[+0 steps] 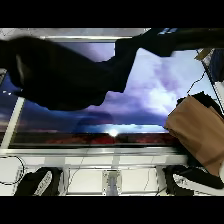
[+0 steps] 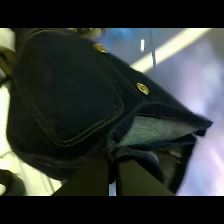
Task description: Fold the clothes and pants, and hang the long-sleeved shirts on hangers.
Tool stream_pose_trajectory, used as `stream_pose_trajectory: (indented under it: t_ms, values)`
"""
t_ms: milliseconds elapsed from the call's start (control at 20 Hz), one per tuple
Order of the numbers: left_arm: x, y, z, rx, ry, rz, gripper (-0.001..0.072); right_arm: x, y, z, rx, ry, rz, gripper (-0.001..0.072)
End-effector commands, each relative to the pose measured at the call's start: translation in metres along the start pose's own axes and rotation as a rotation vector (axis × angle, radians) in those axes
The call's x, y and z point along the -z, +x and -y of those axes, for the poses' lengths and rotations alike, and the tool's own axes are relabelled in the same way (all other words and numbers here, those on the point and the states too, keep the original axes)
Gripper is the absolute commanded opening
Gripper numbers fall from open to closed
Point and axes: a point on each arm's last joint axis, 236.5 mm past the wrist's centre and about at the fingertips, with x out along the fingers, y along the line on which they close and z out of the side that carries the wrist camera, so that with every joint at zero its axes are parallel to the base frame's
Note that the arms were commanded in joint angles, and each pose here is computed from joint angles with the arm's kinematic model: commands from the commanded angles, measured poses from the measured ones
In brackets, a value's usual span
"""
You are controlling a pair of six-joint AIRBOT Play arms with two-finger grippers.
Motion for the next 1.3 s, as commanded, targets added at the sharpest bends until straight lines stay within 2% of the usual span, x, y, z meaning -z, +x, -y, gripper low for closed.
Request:
stream_pose_trajectory:
  t_ms: [0, 100, 200, 300, 500, 650, 800, 850, 900, 950, 1000, 1100, 1250]
  values:
    - [-0.010, -0.036, 0.036, 0.040, 0.060, -0.019, 0.0043, -0.021, -0.060, -0.067, -0.005, -0.042, 0.109, 0.0010]
    - [0.006, -0.037, 0.038, 0.048, 0.042, -0.088, 0.0043, -0.021, -0.067, -0.073, 0.004, -0.025, 0.118, 0.0010]
    - [0.032, -0.031, 0.025, 0.017, -0.008, -0.199, 0.0044, -0.013, -0.063, -0.048, 0.089, -0.014, 0.086, 0.0010]
    - [0.080, -0.012, 0.000, -0.006, -0.093, -0.381, 0.0044, 0.021, -0.039, 0.002, 0.195, 0.056, -0.025, 0.0009]
    - [0.206, 0.048, -0.059, -0.015, -0.321, -0.702, 0.0045, 0.100, 0.048, 0.087, 0.218, 0.248, -0.214, 0.0009]
    - [0.274, 0.096, -0.107, -0.057, -0.432, -0.788, 0.0045, 0.136, 0.124, 0.170, 0.275, 0.366, -0.209, 0.0009]
    - [0.313, 0.150, -0.159, -0.138, -0.528, -0.776, 0.0054, 0.165, 0.201, 0.249, 0.326, 0.513, -0.070, 0.0011]
    - [0.323, 0.164, -0.175, -0.164, -0.537, -0.760, 0.0245, 0.171, 0.222, 0.275, 0.340, 0.597, 0.019, 0.0027]
    - [0.326, 0.174, -0.192, -0.192, -0.545, -0.737, 0.0555, 0.173, 0.235, 0.298, 0.361, 0.676, 0.111, 0.0199]
    - [0.321, 0.180, -0.206, -0.213, -0.551, -0.710, 0.0615, 0.172, 0.242, 0.318, 0.381, 0.753, 0.203, 0.0536]
    - [0.308, 0.181, -0.222, -0.236, -0.546, -0.672, 0.0610, 0.171, 0.241, 0.331, 0.401, 0.773, 0.244, 0.0581]
    - [0.271, 0.168, -0.252, -0.286, -0.533, -0.579, 0.0610, 0.170, 0.227, 0.346, 0.436, 0.708, 0.217, 0.0581]
    - [0.242, 0.117, -0.274, -0.347, -0.563, -0.527, 0.0610, 0.190, 0.182, 0.345, 0.409, 0.643, -0.013, 0.0550]
